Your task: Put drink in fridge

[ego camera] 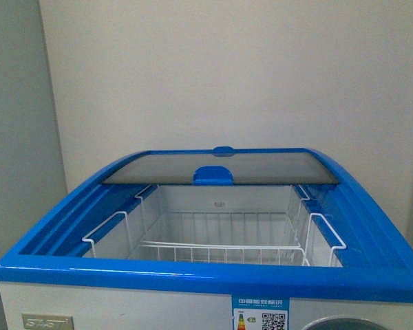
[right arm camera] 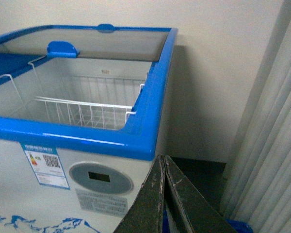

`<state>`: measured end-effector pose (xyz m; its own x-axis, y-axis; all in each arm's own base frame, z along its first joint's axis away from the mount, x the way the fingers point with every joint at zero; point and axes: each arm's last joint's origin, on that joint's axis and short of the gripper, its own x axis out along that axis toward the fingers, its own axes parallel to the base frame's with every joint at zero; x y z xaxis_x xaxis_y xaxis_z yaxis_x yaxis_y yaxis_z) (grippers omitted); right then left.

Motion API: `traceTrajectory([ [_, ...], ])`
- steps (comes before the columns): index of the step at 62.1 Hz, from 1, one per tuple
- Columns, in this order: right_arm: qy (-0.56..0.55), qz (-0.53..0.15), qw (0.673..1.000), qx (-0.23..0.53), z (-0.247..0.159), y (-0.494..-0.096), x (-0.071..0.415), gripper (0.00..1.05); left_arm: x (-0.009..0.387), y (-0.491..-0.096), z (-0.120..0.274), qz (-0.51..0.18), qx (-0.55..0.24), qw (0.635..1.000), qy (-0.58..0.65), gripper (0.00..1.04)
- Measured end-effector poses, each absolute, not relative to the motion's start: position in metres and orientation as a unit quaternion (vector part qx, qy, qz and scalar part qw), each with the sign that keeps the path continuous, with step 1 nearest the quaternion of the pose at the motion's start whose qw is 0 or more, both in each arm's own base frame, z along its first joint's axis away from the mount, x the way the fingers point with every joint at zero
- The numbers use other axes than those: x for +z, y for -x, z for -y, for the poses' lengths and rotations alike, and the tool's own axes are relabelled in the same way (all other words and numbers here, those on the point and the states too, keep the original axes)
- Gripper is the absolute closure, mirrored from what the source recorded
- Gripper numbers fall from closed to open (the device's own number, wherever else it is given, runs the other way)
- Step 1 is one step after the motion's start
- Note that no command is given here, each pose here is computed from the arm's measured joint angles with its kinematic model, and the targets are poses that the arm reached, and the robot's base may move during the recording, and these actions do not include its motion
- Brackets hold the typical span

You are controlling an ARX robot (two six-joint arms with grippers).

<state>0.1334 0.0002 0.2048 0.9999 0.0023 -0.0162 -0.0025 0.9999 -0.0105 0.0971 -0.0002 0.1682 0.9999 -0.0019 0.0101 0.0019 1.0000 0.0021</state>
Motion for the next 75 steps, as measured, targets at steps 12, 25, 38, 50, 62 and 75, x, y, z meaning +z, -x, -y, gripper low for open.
traceTrajectory([
  [12,0.005,-0.002,1.0,0.001,0.0,-0.125,0.194,1.02,0.168,-0.097,0.0,0.005,-0.001,1.0,-0.001,1.02],
  [25,0.005,-0.002,1.0,0.001,0.0,-0.119,0.184,1.02,0.168,-0.097,0.0,0.005,-0.001,1.0,-0.001,1.02],
  [38,0.005,-0.002,1.0,0.001,0.0,-0.112,0.175,1.02,0.168,-0.097,0.0,0.005,-0.001,1.0,-0.001,1.02],
  [50,0.005,0.008,1.0,0.001,0.0,-0.108,0.171,1.02,0.168,-0.097,0.0,0.005,-0.001,1.0,-0.001,1.02],
  [62,0.005,0.007,1.0,0.001,0.0,-0.097,0.169,1.02,0.168,-0.097,0.0,0.005,-0.001,1.0,-0.001,1.02],
  [75,0.005,0.006,1.0,0.001,0.0,-0.097,0.169,0.75,0.168,-0.097,0.0,0.005,-0.001,1.0,-0.001,0.73],
])
